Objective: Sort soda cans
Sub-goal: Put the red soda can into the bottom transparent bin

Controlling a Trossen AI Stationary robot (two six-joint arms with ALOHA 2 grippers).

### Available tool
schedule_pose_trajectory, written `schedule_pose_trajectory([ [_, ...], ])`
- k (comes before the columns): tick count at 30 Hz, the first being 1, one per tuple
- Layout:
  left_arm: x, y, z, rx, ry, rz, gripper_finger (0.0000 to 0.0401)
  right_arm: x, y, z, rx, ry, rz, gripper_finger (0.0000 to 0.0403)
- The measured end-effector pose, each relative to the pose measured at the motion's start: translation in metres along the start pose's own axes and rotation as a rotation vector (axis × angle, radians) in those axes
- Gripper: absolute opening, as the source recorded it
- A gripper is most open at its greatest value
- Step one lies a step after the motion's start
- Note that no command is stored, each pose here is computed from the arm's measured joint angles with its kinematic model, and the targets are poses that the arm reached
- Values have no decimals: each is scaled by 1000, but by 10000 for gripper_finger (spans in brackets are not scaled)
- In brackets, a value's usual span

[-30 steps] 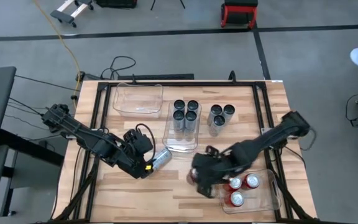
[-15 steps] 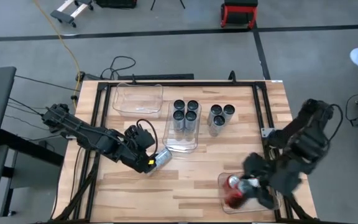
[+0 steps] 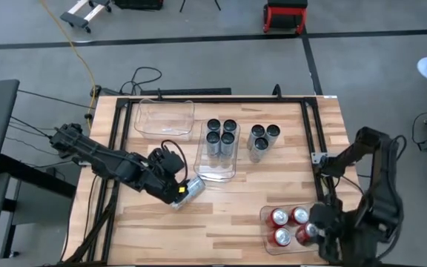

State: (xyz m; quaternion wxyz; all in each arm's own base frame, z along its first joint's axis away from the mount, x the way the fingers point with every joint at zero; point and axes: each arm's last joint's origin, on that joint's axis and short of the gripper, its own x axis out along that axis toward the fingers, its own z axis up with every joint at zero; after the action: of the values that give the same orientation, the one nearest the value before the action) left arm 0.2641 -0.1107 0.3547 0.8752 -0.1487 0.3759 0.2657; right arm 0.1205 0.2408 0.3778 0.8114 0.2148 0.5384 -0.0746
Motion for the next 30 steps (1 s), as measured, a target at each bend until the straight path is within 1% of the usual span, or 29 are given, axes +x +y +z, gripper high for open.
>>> schedule_pose_trajectory([
  [4, 3, 3, 4, -15, -2, 15, 355, 22, 14, -6, -14, -56, -63, 258],
  [8, 5, 5, 6, -23, -3, 22, 355, 41, 27, -13, 22, -107, -114, 258],
  [12, 6, 5, 6, -25, -3, 24, 355, 51, 34, -23, 67, -162, -126, 258],
  [16, 6, 6, 7, -18, -3, 24, 355, 47, 33, -35, 111, -201, -106, 258],
  [20, 6, 6, 7, -17, -3, 24, 355, 35, 27, -39, 140, -195, -72, 257],
  [26, 6, 6, 7, -23, 0, 23, 355, 19, 18, -43, 140, -103, -51, 249],
  [30, 6, 6, 7, -26, 7, 18, 355, 17, 17, -48, 125, -39, -59, 248],
])
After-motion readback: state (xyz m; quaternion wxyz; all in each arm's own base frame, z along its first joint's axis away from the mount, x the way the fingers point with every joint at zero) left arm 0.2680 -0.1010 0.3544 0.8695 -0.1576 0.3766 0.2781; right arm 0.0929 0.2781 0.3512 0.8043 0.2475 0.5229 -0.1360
